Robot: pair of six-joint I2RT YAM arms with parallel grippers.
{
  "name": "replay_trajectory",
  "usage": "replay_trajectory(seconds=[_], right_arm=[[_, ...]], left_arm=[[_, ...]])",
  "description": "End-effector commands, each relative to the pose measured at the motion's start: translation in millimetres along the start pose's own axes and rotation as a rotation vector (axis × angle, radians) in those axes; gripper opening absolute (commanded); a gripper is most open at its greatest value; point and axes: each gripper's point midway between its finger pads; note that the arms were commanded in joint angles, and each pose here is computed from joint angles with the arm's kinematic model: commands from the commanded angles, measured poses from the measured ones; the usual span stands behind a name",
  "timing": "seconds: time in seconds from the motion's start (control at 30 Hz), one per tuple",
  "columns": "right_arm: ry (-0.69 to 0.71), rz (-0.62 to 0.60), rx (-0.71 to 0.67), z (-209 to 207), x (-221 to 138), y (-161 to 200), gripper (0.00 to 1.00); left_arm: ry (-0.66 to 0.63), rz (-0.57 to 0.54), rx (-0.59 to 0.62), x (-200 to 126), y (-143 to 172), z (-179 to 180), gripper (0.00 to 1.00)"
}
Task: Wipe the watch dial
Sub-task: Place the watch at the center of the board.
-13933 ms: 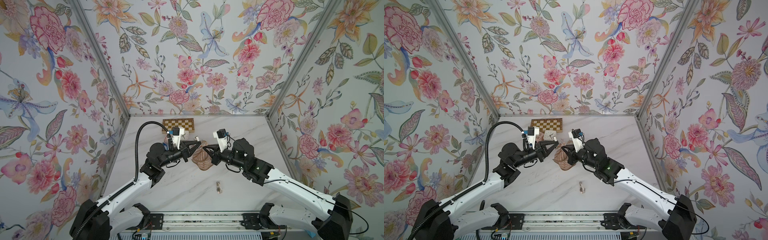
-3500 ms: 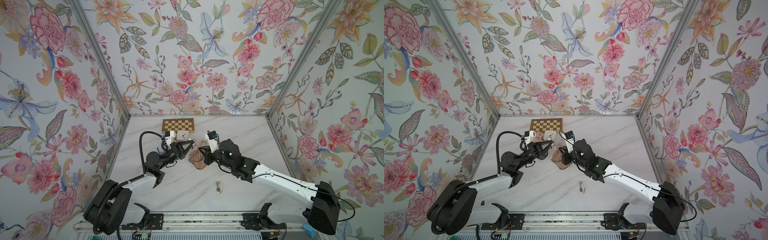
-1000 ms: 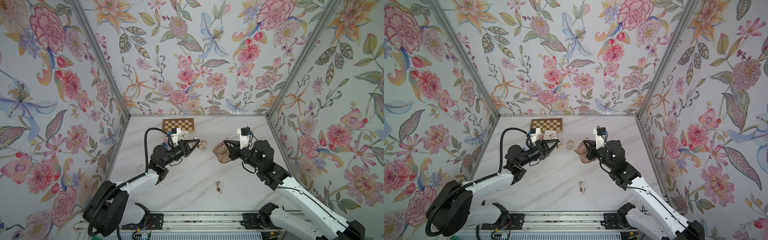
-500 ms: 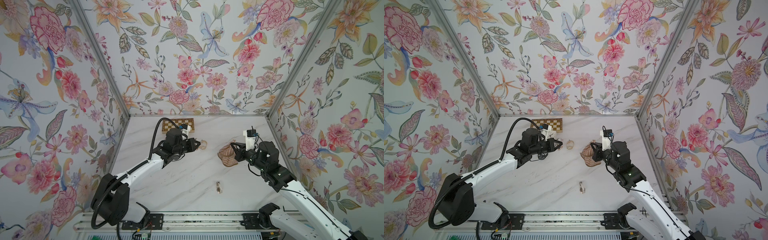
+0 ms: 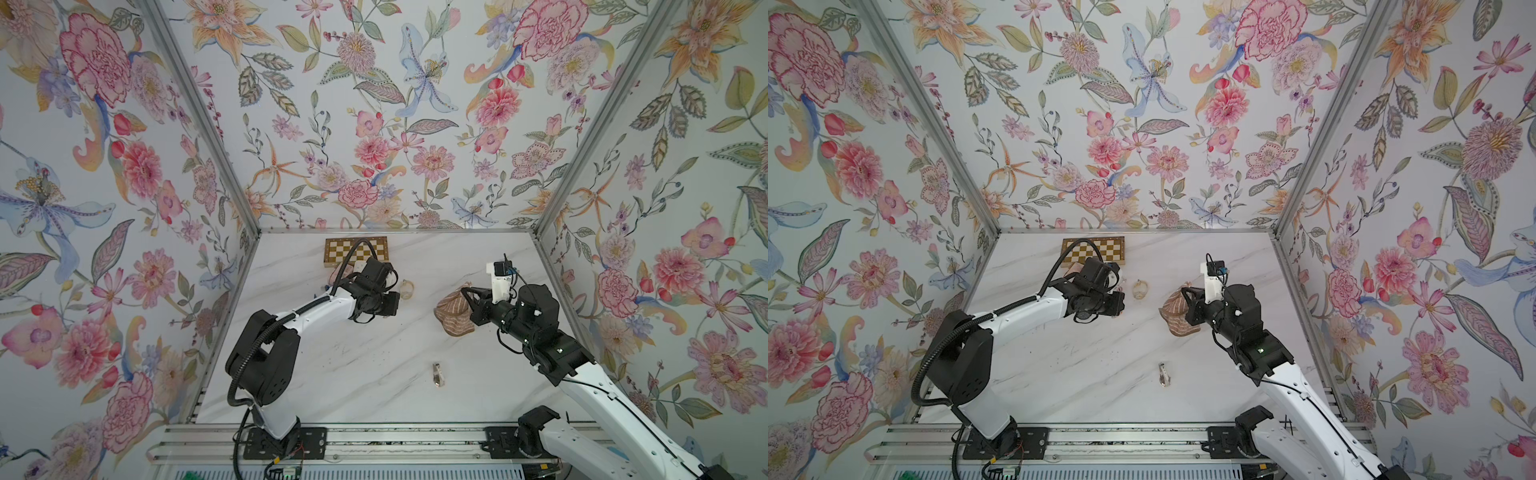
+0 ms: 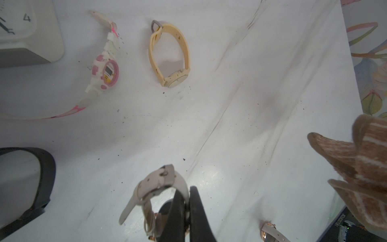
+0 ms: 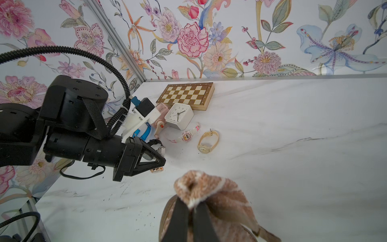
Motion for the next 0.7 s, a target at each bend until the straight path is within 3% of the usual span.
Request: replay_trajectory(seconds=[0.0,0.67], right_arm=[[-0.011,0.002,-0.013,0,1,2,0.0],[0.0,-0.004,-0.015,-3,-5,4,0.0]], left_arm=[[-0.091,0.049,0.056,8,4,12,0.0],[-0.234,0.212,0.204,55,-15,30,0.0]])
Point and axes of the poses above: each gripper's point midway between its finger pads, its own x axis out along the fingers, its own z axis along the line the jaws close on, y = z × x, and after that the axes turned 3 degrees about -x, right-handed
